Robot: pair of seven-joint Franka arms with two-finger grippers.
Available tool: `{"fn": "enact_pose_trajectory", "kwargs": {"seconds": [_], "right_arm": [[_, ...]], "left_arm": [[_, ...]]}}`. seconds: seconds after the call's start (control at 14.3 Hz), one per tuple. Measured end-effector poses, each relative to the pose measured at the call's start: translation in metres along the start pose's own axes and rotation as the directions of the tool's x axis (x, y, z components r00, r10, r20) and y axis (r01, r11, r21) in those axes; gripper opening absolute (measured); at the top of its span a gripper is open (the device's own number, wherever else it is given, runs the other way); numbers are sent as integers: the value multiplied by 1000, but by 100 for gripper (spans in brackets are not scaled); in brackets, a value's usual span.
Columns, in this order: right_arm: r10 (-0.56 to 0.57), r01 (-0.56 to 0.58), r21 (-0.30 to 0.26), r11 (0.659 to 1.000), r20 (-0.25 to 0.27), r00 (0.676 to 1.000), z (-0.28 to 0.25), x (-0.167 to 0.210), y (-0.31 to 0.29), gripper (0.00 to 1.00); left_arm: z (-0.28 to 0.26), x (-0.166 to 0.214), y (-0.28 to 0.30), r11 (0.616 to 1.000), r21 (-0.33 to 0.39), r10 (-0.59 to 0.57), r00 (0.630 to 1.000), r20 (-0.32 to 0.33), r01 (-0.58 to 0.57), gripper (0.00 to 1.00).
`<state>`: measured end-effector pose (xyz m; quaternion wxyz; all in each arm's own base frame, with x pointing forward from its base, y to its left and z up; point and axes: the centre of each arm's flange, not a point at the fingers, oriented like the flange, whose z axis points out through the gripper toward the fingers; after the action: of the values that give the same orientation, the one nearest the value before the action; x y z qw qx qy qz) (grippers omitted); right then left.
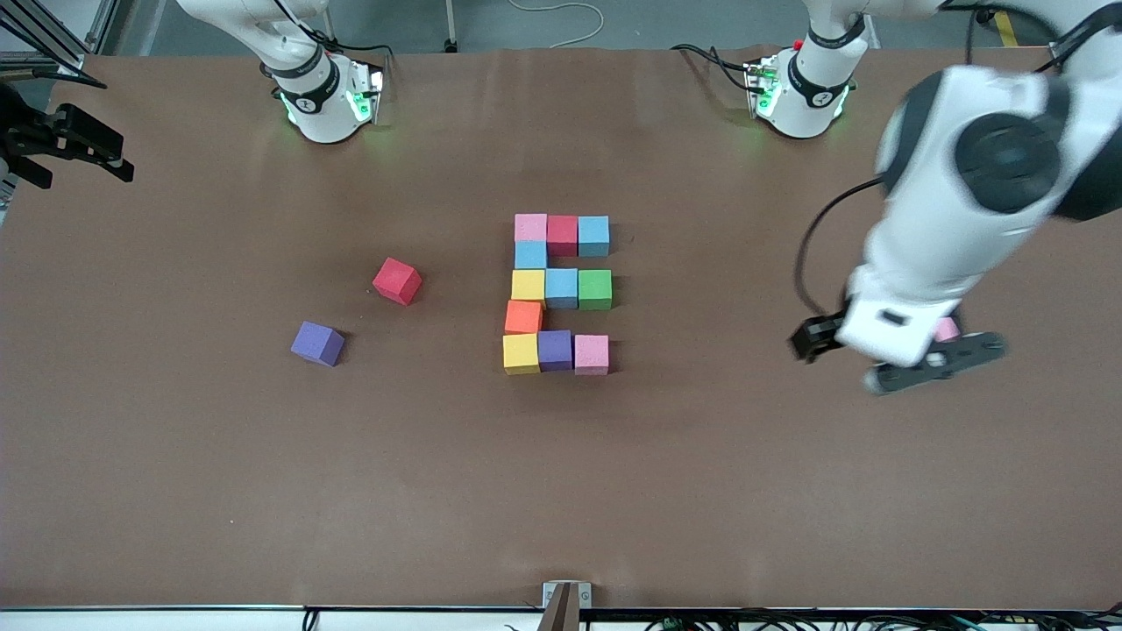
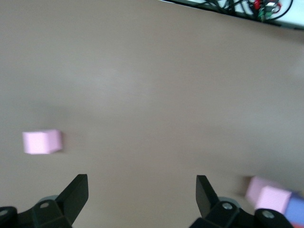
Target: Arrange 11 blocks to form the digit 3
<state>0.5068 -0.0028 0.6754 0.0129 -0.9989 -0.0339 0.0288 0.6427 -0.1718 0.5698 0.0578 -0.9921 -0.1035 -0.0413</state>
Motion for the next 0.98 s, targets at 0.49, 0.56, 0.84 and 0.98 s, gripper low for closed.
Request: {"fn": "enact_pose_trajectory", "kwargs": {"seconds": [0.49,0.56,0.84,0.98], "right_arm": [[-3,3,0,1000,0,1000,0,0,0,100],[-4,4,0,1000,0,1000,0,0,0,100],[-6,6,0,1000,0,1000,0,0,-1,100],[-7,7,0,1000,0,1000,0,0,-1,100]], "left_arm": [[-90,-42,-71,985,-12,175,984,25,-175,100],[-97,-50,-79,984,-23,177,984,28,-176,100],[-90,-65,-153,985,-81,162,983,87,-155,100],[-84,-71,-181,986,-96,149,983,107,-139,100]]}}
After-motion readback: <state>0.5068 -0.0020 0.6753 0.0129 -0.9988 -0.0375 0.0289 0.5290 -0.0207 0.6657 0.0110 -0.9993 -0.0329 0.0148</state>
